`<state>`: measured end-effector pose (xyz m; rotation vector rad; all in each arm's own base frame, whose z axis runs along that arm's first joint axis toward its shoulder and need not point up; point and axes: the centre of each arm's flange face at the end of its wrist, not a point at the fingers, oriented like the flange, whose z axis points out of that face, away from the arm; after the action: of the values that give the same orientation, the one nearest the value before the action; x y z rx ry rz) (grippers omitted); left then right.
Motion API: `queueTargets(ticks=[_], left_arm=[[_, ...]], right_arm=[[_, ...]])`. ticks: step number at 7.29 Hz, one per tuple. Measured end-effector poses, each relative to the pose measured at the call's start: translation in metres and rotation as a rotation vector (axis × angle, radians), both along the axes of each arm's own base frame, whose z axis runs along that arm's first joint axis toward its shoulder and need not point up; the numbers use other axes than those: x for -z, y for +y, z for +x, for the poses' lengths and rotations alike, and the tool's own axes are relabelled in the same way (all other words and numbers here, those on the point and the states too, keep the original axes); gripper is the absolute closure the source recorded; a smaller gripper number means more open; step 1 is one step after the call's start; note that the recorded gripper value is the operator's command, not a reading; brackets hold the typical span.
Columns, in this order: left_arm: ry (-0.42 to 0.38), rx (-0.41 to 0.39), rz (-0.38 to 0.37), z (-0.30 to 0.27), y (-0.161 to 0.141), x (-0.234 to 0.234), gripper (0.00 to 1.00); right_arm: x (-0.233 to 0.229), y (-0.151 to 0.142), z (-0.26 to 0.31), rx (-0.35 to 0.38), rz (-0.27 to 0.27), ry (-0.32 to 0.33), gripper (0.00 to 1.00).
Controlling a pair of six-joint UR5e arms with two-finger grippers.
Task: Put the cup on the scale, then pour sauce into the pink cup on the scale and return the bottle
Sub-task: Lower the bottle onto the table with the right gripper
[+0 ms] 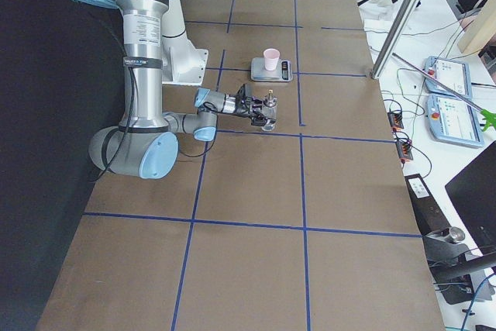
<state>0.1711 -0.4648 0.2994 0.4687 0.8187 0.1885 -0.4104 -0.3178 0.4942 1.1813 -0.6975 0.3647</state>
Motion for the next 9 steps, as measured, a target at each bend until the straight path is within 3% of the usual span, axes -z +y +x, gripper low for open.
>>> queueTargets(ticks=[1, 2, 3, 9], left_arm=[[0.000, 0.000, 0.000, 0.000, 0.000, 0.000, 0.01], [0.000, 0.000, 0.000, 0.000, 0.000, 0.000, 0.01], [0.000, 0.000, 0.000, 0.000, 0.000, 0.000, 0.01], [0.001, 0.000, 0.001, 0.000, 0.000, 0.000, 0.01]], right_arm=[[-0.001, 0.003, -0.002, 0.005, 0.000, 0.002, 0.88], [-0.001, 0.004, -0.004, 0.009, 0.000, 0.002, 0.39], [-0.002, 0.005, -0.004, 0.010, 0.000, 0.004, 0.00], [-0.009, 0.030, -0.008, 0.031, 0.014, 0.014, 0.00]])
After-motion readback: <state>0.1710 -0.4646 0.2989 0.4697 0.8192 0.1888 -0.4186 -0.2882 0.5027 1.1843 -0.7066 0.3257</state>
